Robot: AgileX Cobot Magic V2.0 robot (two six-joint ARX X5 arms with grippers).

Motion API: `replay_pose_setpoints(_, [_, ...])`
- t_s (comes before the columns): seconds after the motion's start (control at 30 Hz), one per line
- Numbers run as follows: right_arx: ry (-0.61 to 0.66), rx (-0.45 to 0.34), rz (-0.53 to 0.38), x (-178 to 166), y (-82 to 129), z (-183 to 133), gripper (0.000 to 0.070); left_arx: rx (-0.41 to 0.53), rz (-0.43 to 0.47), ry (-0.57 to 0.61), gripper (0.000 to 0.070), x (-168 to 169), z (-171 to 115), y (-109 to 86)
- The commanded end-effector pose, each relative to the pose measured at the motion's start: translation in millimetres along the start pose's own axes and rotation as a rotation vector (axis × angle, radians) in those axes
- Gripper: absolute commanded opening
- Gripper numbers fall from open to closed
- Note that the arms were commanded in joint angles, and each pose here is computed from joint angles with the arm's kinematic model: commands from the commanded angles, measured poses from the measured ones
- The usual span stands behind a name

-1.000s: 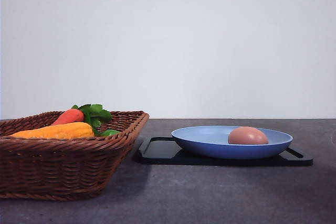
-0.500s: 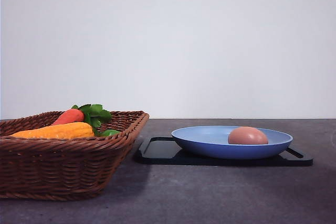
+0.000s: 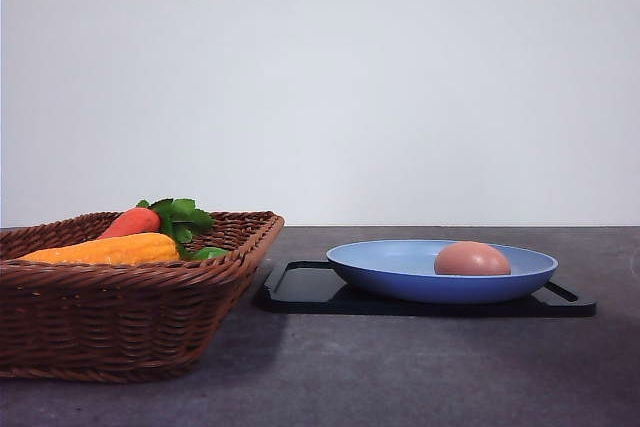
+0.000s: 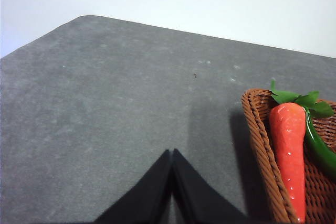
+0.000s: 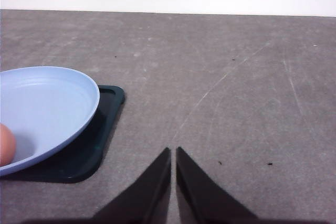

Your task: Transfer egg from basket to plate and serve

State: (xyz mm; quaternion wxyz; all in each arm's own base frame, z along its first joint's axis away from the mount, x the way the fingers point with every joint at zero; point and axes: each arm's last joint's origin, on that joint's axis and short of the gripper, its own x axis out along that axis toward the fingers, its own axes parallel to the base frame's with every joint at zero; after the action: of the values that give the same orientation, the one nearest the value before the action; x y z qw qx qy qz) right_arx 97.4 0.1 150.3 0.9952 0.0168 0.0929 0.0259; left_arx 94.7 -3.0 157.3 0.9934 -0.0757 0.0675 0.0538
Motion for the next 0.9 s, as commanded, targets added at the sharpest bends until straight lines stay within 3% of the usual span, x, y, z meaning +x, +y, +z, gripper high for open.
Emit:
replay_pose_setpoints(0.0, [-0.006, 0.013, -0.001, 0.4, -0.1, -0.6, 0.0, 0.004, 0.002, 0.032, 0.0, 2.4, -9.3, 1.1])
replay_pose_setpoints(0.87, [-0.005, 0.013, -0.001, 0.4, -0.1, -0.6, 0.0, 0.004, 0.002, 0.032, 0.0, 2.4, -9.3, 1.1])
